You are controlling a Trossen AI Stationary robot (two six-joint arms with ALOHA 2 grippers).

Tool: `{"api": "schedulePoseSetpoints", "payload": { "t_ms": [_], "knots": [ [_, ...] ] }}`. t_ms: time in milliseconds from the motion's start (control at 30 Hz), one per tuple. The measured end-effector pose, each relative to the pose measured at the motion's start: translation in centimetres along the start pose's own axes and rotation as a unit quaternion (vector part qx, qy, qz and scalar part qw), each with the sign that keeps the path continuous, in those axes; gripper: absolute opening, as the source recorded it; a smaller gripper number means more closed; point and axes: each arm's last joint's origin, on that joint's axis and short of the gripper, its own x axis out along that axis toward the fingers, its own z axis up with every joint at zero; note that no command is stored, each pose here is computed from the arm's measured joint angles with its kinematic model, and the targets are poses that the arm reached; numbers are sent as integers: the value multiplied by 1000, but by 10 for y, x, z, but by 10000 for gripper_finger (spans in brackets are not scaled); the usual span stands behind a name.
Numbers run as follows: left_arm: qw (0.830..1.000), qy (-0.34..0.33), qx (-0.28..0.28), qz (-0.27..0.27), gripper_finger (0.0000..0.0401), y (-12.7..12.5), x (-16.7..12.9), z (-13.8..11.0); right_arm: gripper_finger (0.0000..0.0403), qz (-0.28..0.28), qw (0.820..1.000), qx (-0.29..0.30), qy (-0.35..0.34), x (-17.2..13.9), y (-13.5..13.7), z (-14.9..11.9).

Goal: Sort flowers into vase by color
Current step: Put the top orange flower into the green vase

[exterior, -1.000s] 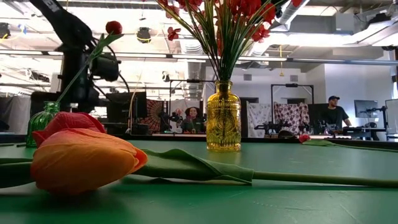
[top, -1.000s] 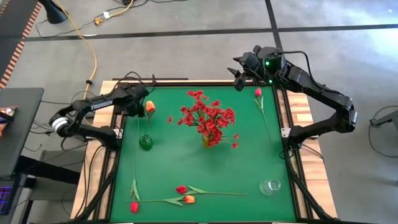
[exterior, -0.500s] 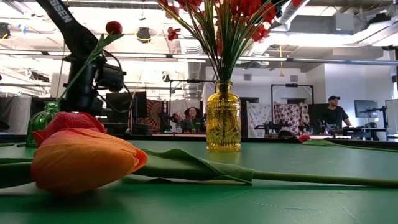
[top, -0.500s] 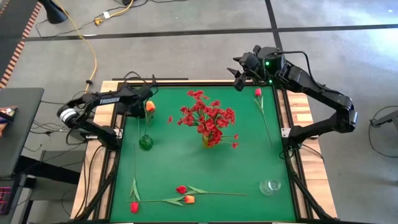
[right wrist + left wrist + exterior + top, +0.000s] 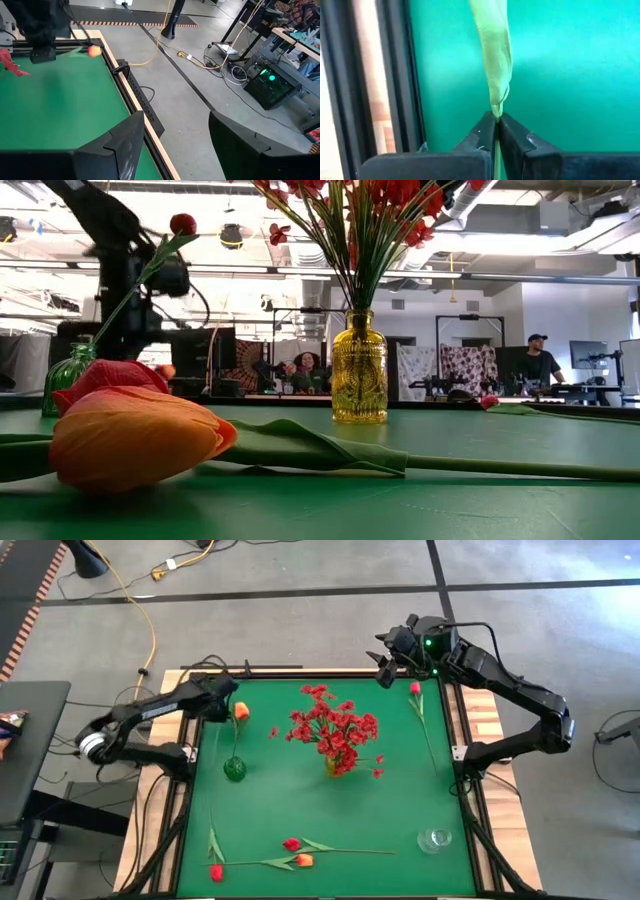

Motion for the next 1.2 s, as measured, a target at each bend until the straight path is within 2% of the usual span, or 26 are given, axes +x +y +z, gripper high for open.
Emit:
{"api": "schedulePoseSetpoints", "payload": {
  "t_ms": [167, 300, 433, 633, 800, 967, 1067, 1200],
  "knots": [
    [994, -83, -39, -65, 1, 10, -34, -2, 249, 0, 1000, 0, 1, 0, 0, 0],
    [969, -183, -65, -152, 1, 21, -68, -6, 249, 0, 1000, 0, 1, 0, 0, 0],
    [924, -285, -77, -244, 0, 34, -103, -14, 249, 0, 1000, 0, 1, 0, 0, 0],
    [842, -391, -5, -373, 0, 52, -142, -35, 249, 0, 1000, 0, 1, 0, 0, 0],
    [804, -450, 15, -388, 0, 66, -163, -49, 249, 0, 1000, 0, 1, 0, 0, 0],
    [786, -465, 56, -404, 0, 71, -178, -54, 249, -1, 1000, 1, -4, 0, 0, 1],
    [770, -441, 85, -452, 0, 69, -181, -56, 249, -1, 1000, 1, -5, 0, 0, 1],
    [758, -376, 127, -518, 0, 66, -179, -62, 249, 2, 1000, 7, -6, 0, 2, 2]
  ]
}}
